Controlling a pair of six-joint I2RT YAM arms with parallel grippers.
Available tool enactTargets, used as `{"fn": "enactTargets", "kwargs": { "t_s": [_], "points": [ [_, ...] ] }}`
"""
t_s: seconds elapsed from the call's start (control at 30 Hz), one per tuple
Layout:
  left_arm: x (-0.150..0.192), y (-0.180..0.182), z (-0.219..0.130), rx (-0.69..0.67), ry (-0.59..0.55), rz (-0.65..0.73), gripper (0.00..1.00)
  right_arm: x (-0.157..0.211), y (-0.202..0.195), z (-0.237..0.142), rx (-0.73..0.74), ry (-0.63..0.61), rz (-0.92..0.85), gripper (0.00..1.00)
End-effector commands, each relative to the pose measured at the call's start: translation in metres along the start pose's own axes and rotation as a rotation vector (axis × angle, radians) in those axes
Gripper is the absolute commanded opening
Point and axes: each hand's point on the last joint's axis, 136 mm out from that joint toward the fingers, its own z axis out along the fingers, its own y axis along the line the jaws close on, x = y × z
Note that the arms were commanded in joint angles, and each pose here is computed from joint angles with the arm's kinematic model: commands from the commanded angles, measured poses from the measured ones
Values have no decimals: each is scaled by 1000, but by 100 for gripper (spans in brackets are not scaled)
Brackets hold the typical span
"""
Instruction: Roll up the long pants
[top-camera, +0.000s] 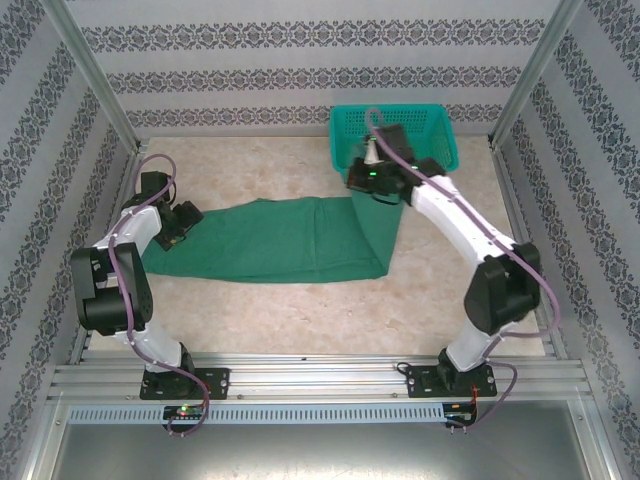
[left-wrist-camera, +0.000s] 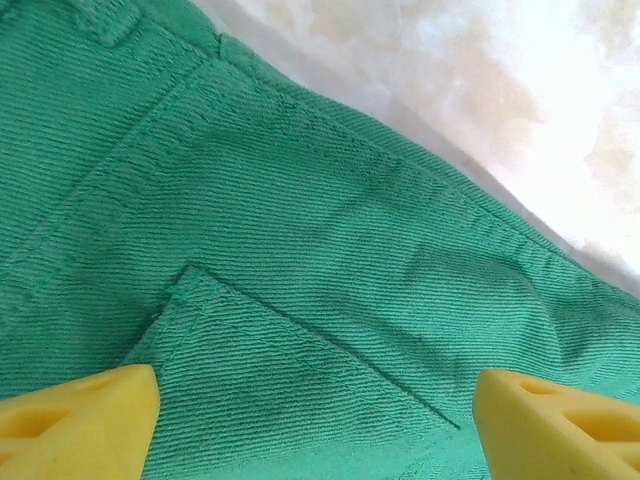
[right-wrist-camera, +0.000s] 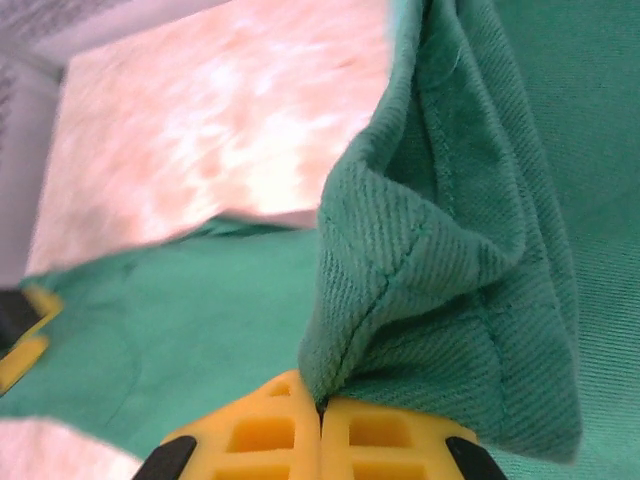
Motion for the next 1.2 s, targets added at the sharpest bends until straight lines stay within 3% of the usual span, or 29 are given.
{"fn": "enactTargets", "kwargs": {
  "t_s": [0.0,0.27,0.3,0.37,0.4,0.63,0.83,1.17],
  "points": [
    [-7,-13,2,43,-8,15,82,38,62,27,-84,148,-116,0],
    [-6,-21,-3,84,-2,40,83,106,186,71,-302,357,-255,1],
    [-7,-21,-4,86,-2,42,83,112,195,72,-328,378,-265,21],
    [-6,-24,-5,99,1,49,83,121,207,71,-391,430,-247,76],
    [-6,-26,-5,109,6,56,84,122,209,69,-408,446,-231,96],
    [16,-46,12,240,119,89,86,93,152,41,-366,350,-105,98],
    [51,-34,24,188,215,168,90,93,92,35,-271,302,-25,98],
    [94,-35,19,231,251,213,86,102,69,47,-235,313,25,97]
  ]
}}
